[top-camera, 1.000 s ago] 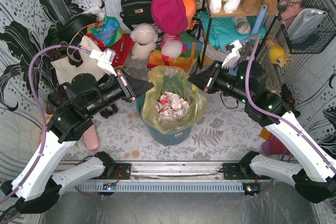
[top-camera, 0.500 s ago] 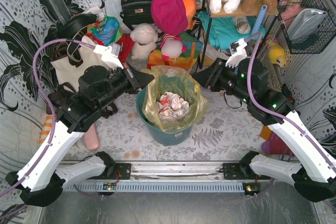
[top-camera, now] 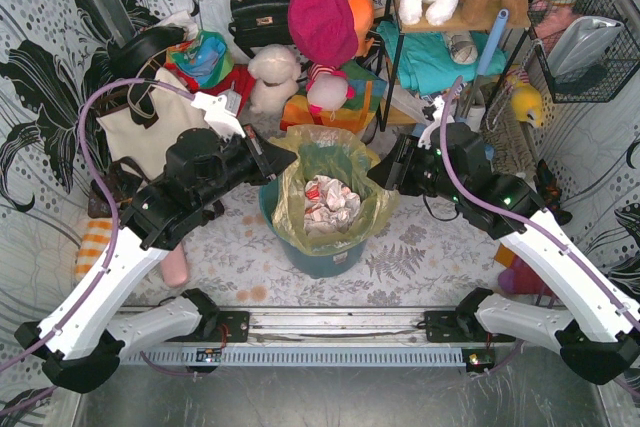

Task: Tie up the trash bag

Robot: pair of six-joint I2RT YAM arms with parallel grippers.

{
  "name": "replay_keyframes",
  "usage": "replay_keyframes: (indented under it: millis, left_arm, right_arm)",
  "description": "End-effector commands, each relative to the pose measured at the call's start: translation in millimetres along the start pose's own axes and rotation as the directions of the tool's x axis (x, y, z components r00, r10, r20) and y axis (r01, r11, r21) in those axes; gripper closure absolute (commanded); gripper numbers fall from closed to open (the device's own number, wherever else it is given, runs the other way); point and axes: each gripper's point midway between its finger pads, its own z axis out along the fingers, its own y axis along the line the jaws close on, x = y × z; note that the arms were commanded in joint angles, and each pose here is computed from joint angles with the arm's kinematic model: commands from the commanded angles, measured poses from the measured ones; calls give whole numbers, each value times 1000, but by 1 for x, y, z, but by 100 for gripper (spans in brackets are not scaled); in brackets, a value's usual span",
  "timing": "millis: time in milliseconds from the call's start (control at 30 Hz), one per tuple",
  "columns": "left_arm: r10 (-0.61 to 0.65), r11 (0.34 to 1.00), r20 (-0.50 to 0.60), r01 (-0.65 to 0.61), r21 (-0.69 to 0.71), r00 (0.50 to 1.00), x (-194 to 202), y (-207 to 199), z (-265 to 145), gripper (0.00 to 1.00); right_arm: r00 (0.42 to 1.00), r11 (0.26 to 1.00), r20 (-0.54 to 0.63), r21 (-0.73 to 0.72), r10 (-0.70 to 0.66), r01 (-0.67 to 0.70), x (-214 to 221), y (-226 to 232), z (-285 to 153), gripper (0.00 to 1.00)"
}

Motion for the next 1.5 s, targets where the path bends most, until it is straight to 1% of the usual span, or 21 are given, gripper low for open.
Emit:
replay_keyframes:
  millis: [0,67,100,200,267,400,500,600,767,933,1033,1133,1200,1300,1467]
  left_arm:
    - [-1,998,68,-3,59,998,-15,-12,-6,100]
    - [-6,998,69,1,66,998,-14,-12,-6,100]
    - [-6,998,68,1,67,998,-13,-12,-6,100]
    - [-8,998,71,4,59,997,-13,-10,-6,100]
    - [-17,998,96,11,59,995,-18,-11,-9,100]
    - [-16,998,169,4,66,985,-35,-16,-15,100]
    - [5,999,200,-12,33,980,-44,-13,-10,100]
    - [29,1000,217,-30,-1,976,-47,-6,5,100]
    - [51,998,205,-41,-50,977,-42,9,36,100]
    - [56,998,172,-52,-28,984,-41,5,57,100]
    - [67,997,178,-70,11,982,-53,-9,57,100]
    - [92,993,207,-104,48,974,-69,-26,49,100]
    - [105,987,224,-129,94,969,-80,-43,40,100]
    - [112,965,227,-161,209,967,-86,-73,20,100]
    - [49,937,237,-127,326,970,-88,-96,-12,100]
  right_arm:
    - [1000,1000,15,-5,-5,5,-4,1,8,60]
    - [1000,1000,27,2,-10,10,-7,1,10,68]
    - [999,1000,34,3,-11,11,-9,2,10,74]
    - [998,1000,56,-1,-19,19,-16,4,8,100]
    - [997,1000,78,-19,-19,21,-22,10,4,100]
    - [985,998,170,-59,-23,33,-48,26,-7,100]
    - [971,996,239,-75,-18,37,-65,33,-9,100]
    - [954,996,301,-79,-3,28,-75,33,-1,100]
    - [933,995,357,-100,48,-13,-82,26,26,100]
    - [936,987,345,-158,77,-23,-87,34,50,100]
    - [935,980,344,-198,87,-18,-95,44,56,100]
    - [930,973,357,-229,91,-7,-107,55,54,100]
    - [924,963,372,-269,88,17,-117,68,47,100]
    - [924,933,372,-355,92,50,-122,90,31,100]
    - [923,860,368,-500,107,100,-118,116,-1,100]
